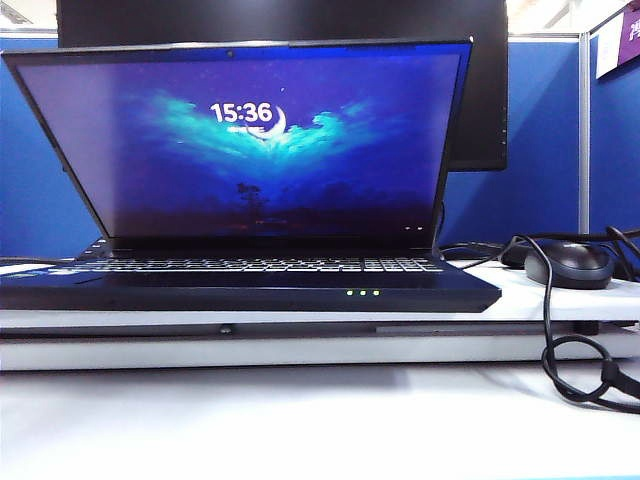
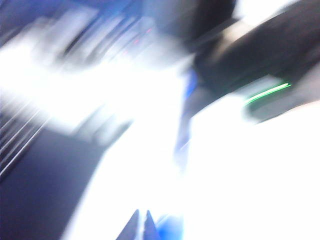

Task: Open the lid of the black laptop.

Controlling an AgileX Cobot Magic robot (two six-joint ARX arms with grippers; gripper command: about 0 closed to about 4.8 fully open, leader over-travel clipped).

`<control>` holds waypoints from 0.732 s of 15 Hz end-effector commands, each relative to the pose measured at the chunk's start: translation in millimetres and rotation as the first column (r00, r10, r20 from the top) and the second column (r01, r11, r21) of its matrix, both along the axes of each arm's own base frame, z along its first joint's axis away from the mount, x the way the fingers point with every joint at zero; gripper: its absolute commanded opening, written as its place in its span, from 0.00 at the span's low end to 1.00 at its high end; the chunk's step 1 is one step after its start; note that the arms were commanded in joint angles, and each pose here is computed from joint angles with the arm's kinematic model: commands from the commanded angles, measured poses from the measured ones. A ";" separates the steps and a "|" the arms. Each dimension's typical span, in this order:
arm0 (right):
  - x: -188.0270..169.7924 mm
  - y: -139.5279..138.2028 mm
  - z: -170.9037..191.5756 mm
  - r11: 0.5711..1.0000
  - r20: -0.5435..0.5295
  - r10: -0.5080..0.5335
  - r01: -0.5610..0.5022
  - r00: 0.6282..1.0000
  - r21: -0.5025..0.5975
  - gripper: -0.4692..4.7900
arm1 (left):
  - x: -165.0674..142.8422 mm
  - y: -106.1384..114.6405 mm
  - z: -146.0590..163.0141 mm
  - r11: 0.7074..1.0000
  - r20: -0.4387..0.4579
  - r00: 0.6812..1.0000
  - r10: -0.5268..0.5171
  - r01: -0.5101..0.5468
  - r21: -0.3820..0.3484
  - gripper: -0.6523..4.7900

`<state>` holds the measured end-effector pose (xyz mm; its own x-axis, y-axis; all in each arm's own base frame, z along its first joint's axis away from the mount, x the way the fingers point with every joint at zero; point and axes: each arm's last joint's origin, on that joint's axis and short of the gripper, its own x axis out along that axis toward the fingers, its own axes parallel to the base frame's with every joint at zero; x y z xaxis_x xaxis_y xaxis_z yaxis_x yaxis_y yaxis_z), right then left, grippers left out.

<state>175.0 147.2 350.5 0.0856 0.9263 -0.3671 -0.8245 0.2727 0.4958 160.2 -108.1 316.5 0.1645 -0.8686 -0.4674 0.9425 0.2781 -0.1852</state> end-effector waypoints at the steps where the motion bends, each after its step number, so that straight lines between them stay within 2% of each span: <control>1: 5.5 17.0 -16.0 0.955 0.105 -0.193 0.211 0.976 -0.207 0.09 | 18.9 0.4 -13.2 0.931 0.102 0.958 0.269 -0.285 0.229 0.11; 3: 14.6 26.1 -28.2 0.931 0.116 -0.223 0.247 0.968 -0.268 0.09 | 26.9 -0.6 -14.9 0.889 0.140 0.923 0.358 -0.383 0.250 0.11; 5: 25.6 31.5 -39.7 0.884 0.150 -0.293 0.327 0.944 -0.333 0.09 | 35.0 0.9 -14.1 0.793 0.214 0.835 0.507 -0.549 0.264 0.11; 6: 28.8 32.1 -42.2 0.861 0.176 -0.325 0.368 0.929 -0.351 0.09 | 37.1 1.4 -12.3 0.763 0.235 0.801 0.550 -0.597 0.249 0.11; 8: 34.0 31.8 -40.3 0.804 0.247 -0.422 0.486 0.872 -0.344 0.09 | 40.5 2.1 -8.9 0.707 0.260 0.737 0.624 -0.674 0.212 0.11; 9: 35.7 31.4 -39.1 0.785 0.267 -0.452 0.521 0.851 -0.334 0.09 | 41.5 2.3 -7.7 0.691 0.267 0.716 0.645 -0.696 0.198 0.11; 11: 38.3 31.8 -36.2 0.773 0.295 -0.479 0.557 0.827 -0.304 0.09 | 43.7 2.9 -5.0 0.649 0.281 0.666 0.691 -0.743 0.165 0.11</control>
